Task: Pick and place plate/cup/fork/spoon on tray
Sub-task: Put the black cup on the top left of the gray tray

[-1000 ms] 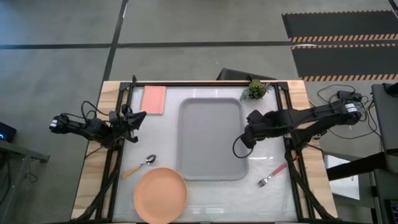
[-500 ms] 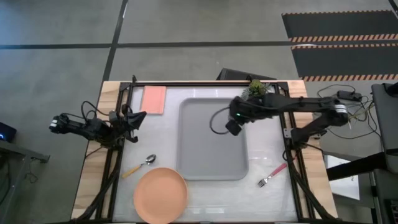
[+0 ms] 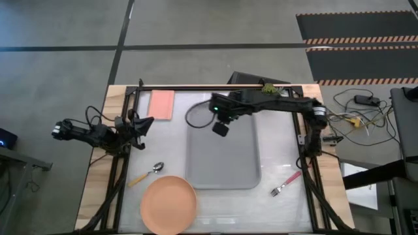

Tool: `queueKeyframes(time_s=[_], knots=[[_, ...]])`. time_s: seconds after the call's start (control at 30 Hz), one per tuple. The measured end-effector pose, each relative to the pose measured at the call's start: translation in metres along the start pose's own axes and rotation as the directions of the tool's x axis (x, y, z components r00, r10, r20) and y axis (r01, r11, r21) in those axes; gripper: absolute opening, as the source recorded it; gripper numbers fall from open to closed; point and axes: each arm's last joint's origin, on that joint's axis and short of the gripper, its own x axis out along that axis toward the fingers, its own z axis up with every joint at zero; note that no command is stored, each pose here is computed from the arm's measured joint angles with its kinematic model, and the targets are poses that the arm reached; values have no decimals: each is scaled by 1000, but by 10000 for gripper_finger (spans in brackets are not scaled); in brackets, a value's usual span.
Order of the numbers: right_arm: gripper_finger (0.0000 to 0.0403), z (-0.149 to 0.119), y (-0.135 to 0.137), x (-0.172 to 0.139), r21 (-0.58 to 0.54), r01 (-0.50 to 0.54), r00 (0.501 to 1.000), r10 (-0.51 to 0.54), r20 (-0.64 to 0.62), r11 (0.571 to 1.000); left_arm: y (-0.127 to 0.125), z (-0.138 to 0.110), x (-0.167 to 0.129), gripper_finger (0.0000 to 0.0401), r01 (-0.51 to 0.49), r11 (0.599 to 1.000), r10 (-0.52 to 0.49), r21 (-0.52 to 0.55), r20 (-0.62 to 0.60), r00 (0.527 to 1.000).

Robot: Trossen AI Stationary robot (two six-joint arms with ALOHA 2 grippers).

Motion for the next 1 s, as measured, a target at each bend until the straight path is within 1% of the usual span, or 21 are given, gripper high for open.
queueKeyframes(time_s=[0.13, 0.27, 0.4, 0.53, 0.6, 0.73, 1.0], knots=[[9, 21, 1, 14, -50, -8, 1000, 9, 17, 999, 0, 0, 0, 0, 0, 1000, 0, 0, 0, 1000], [9, 36, 2, 37, -88, -42, 999, 43, 15, 995, 0, 0, 0, 0, 0, 1000, 0, 0, 0, 1000], [9, 45, 1, 66, -134, -40, 999, 38, -17, 990, 0, 0, 0, 0, 0, 1000, 0, 0, 0, 1000], [9, 53, -1, 89, -156, -117, 993, 111, -46, 981, 0, 0, 0, 0, 0, 1000, 0, 1, 0, 1000], [9, 56, -3, 97, -156, -120, 992, 114, -49, 980, 0, 0, 0, 0, 0, 1000, 0, 1, -1, 1000], [9, 62, -8, 106, -169, -115, 993, 110, -42, 979, 0, -1, 0, 0, 0, 1000, 0, 3, -4, 1000], [13, 66, -10, 107, -173, -112, 994, 110, -21, 979, 0, -1, 0, 0, 0, 1000, 0, 3, -4, 1000]])
